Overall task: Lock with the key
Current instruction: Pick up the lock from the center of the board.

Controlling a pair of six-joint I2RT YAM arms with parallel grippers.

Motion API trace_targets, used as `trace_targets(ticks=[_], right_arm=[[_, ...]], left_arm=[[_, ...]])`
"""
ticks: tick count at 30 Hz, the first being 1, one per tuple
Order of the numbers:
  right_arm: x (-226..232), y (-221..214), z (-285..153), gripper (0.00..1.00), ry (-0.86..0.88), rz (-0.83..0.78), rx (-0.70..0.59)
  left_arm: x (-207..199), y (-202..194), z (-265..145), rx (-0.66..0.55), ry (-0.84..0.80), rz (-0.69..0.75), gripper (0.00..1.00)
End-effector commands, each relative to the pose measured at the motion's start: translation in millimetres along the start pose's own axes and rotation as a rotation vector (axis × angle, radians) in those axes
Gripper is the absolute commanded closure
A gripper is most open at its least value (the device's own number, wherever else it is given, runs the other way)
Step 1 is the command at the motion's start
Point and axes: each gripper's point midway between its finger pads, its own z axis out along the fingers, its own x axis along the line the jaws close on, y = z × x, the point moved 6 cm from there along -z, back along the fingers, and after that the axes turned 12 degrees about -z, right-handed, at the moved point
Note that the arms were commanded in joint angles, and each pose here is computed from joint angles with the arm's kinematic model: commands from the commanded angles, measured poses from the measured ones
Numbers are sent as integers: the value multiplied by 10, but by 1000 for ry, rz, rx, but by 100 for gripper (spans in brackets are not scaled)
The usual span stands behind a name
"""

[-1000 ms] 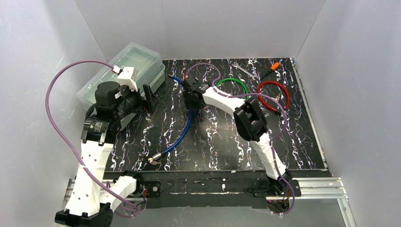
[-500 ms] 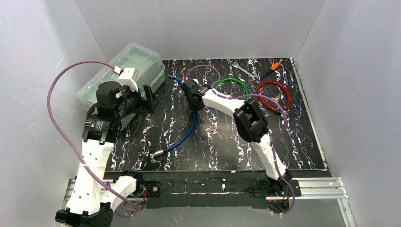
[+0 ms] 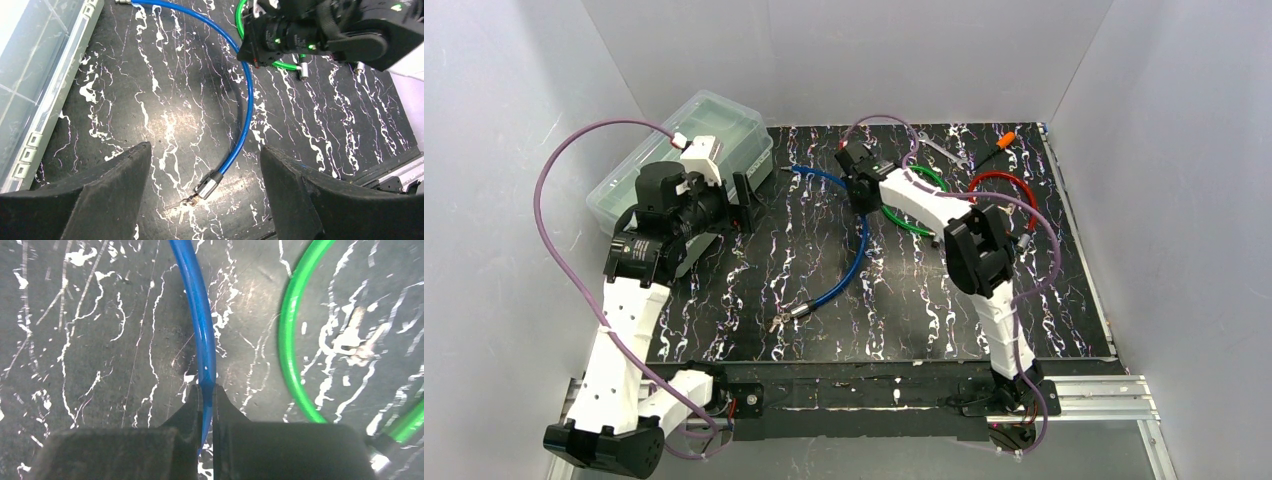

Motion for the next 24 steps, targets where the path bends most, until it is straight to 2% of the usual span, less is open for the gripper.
trace_targets(ticks=[1,4,7,13,24], right_arm=[[-129,486,-721,99,2,-75,-224],[-187,607,-973,99,5,-120,-305],[-272,686,-1200,99,-19,-163,-369],[-417,739,-1666,99,-46,-277,-512],[-395,703,-2552,99,109,-591,-774]], left_arm=[[-112,167,-79,-44,-42,8,21],[-146,217,-77,-47,-55,14,16],[-196,261,-79,-39,-93,51,3],[-277,395,-89,-31,-147,159,2],[-469,646,-57,-12,-307,395,2]])
